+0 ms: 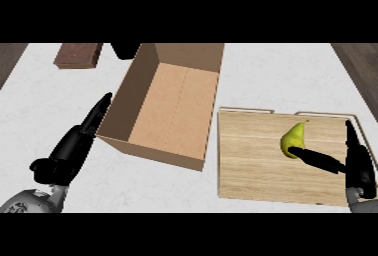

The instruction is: Pick the pear from the tray and place it in the cardboard box

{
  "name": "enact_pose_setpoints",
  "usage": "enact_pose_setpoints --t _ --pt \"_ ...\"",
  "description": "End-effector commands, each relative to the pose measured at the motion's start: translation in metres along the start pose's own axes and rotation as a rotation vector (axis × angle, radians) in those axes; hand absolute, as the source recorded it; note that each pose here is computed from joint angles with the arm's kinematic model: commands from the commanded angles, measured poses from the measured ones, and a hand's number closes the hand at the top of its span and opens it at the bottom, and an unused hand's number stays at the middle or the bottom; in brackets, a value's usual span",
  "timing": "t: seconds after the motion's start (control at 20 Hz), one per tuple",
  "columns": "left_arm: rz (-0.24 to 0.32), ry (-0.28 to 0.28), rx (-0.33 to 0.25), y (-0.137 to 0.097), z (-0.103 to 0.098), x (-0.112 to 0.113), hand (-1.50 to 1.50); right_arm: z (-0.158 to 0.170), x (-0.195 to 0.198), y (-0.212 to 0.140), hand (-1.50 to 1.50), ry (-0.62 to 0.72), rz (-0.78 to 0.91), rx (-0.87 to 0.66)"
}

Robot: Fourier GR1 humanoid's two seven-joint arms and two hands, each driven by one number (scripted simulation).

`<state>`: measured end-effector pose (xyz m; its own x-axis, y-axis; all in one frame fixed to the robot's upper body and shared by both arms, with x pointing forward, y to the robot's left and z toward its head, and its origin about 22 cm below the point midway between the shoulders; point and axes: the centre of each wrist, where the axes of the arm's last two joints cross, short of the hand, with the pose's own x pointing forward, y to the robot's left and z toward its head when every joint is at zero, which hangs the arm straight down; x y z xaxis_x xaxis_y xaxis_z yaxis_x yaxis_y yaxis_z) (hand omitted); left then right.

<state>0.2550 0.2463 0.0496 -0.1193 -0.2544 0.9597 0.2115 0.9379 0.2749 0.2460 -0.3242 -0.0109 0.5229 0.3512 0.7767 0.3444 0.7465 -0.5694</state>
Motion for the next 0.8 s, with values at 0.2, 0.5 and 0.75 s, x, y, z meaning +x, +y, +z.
enact_pose_setpoints --t 0.2,0.5,0.75 --pt "0.021 0.041 -0.047 -0.016 -0.009 -0.005 0.0 0.04 0.059 -0.035 -1.5 0.05 0.285 -0.042" --pt "0.007 0.018 -0.058 -0.031 -0.027 0.0 0.0 0.069 0.135 -0.073 -1.5 0.135 0.264 0.187" --pt "0.01 0.005 -0.081 -0.025 -0.027 0.006 0.0 0.067 0.152 -0.084 -1.5 0.233 0.201 0.261"
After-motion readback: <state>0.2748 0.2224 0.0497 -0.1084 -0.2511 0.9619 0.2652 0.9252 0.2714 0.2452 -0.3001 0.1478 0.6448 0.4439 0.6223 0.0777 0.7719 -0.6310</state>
